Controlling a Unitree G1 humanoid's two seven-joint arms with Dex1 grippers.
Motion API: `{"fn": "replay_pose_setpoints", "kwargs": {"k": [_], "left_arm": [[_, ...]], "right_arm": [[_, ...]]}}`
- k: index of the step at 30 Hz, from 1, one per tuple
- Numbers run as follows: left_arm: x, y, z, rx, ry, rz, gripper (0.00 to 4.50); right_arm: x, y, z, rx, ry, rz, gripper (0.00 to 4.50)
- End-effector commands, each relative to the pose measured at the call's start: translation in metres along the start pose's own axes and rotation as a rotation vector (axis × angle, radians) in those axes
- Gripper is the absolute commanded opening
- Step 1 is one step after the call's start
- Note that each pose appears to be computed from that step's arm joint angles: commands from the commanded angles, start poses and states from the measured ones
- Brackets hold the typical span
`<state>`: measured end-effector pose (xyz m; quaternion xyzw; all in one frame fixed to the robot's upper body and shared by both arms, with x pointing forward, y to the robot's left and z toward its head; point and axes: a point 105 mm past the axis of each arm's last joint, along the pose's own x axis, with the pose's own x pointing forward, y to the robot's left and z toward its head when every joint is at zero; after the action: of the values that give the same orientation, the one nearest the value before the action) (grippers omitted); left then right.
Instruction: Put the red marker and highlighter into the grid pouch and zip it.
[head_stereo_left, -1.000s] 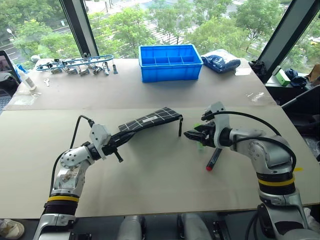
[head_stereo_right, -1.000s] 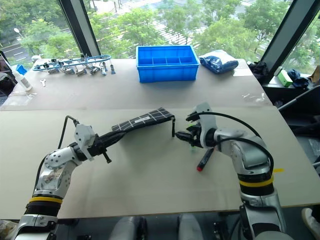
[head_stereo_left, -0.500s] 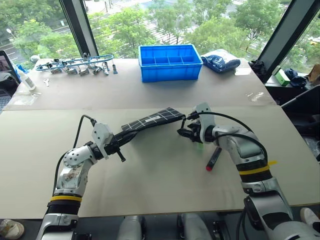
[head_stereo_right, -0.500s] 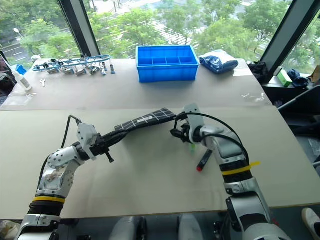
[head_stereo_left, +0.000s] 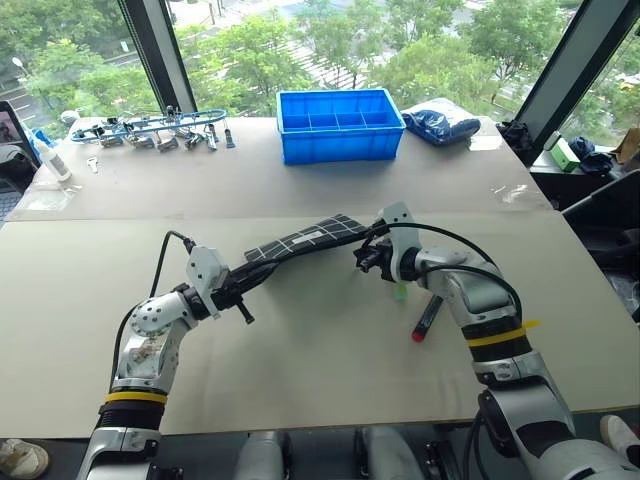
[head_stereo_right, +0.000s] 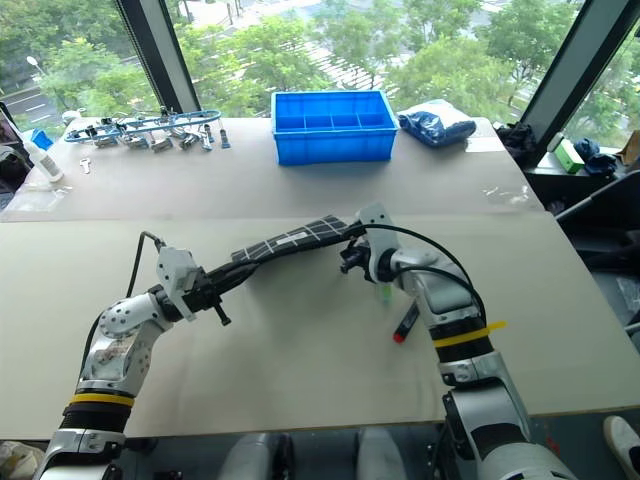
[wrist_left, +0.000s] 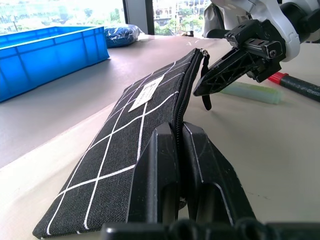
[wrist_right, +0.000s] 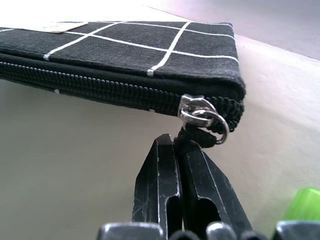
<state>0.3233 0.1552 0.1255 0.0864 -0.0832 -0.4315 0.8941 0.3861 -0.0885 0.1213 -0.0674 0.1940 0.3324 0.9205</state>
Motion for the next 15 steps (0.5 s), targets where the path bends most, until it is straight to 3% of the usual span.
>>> {"fn": "replay_pose_setpoints", "kwargs": {"k": [1,6,15], "left_arm": [[0.004,0.001,0.014,0.027,-0.043,-0.001,0.00],[0.006,0.001,0.013,0.027,-0.043,-0.001,0.00],[0.010,0.001,0.014,0.029,-0.050,-0.014,0.00]], "right_arm": [[-0.006,0.013,0.023,-0.053,-0.075,0.064,0.01],[-0.014,0.059,0.034,-0.120,-0.119,0.274,0.01],[0.004,0.083,0.037,-0.194,-0.088,0.316,0.01]]}}
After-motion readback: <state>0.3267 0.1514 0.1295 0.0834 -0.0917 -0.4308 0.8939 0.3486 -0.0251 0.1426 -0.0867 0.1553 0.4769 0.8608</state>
